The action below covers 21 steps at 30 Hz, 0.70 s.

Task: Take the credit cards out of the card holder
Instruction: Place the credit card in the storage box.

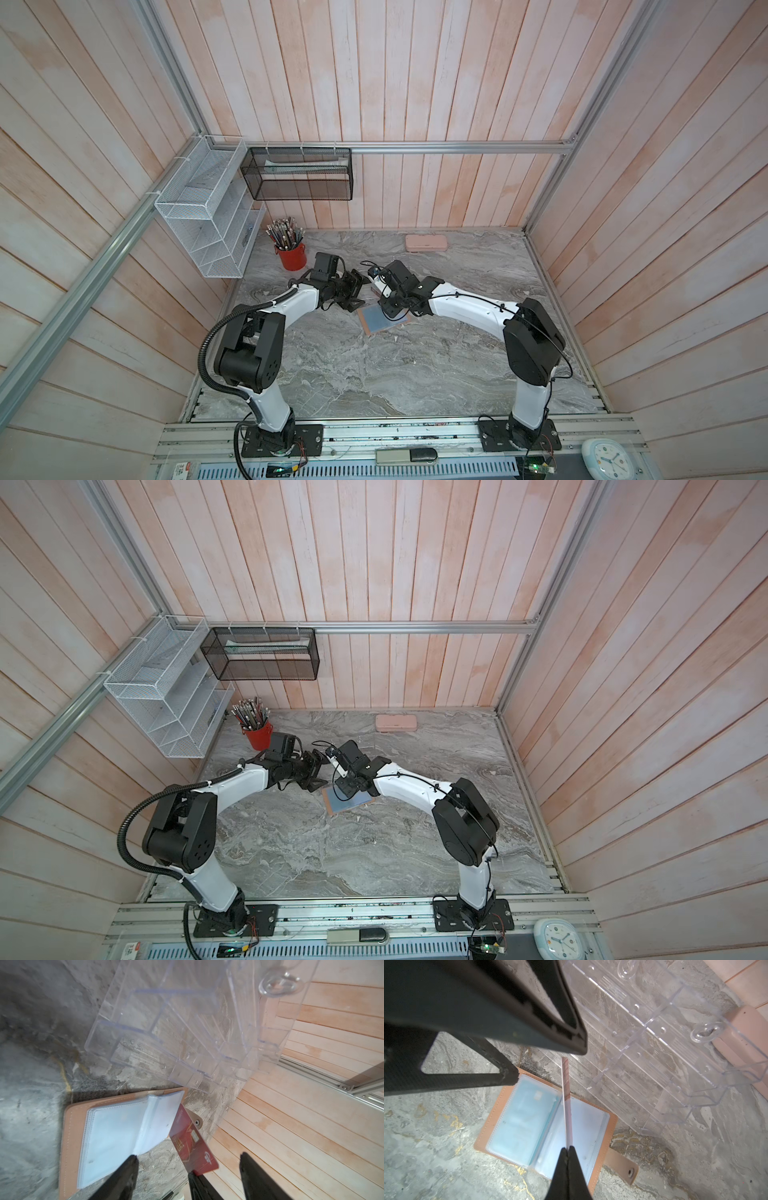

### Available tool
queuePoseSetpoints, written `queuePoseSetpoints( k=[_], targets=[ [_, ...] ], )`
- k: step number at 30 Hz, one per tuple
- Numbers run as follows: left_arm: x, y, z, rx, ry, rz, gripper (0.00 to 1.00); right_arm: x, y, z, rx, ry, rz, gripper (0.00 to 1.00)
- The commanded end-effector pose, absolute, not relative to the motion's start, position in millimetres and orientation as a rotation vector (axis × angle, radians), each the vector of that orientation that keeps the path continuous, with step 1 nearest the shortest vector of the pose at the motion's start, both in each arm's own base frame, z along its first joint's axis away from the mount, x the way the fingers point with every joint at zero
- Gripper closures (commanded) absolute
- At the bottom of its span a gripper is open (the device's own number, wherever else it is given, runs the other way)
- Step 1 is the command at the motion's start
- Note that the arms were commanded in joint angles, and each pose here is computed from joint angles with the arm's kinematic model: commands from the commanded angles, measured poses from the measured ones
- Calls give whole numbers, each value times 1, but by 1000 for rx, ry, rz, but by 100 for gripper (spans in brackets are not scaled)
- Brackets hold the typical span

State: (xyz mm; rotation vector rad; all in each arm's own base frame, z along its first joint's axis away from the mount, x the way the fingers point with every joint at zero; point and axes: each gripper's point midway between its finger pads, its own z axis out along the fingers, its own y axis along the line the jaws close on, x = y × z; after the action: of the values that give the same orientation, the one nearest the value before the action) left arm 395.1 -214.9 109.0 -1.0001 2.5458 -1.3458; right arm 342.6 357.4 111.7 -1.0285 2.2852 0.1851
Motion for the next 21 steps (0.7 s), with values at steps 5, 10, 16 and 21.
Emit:
queuePoseSetpoints(
  k=[5, 10, 16, 21],
  targets=[
    [398, -221, 105, -984, 2543, -1410, 27, 337, 360, 112, -1042, 2270, 209, 100],
    [396, -224, 102, -966, 2559, -1448, 40, 337, 360, 113, -1040, 2258, 215, 100],
    [393, -228, 99, -948, 2580, -1489, 46, 334, 361, 119, -1048, 2231, 241, 100],
    [396, -223, 101, -942, 2575, -1520, 50, 329, 360, 127, -1055, 2194, 276, 100]
  ],
)
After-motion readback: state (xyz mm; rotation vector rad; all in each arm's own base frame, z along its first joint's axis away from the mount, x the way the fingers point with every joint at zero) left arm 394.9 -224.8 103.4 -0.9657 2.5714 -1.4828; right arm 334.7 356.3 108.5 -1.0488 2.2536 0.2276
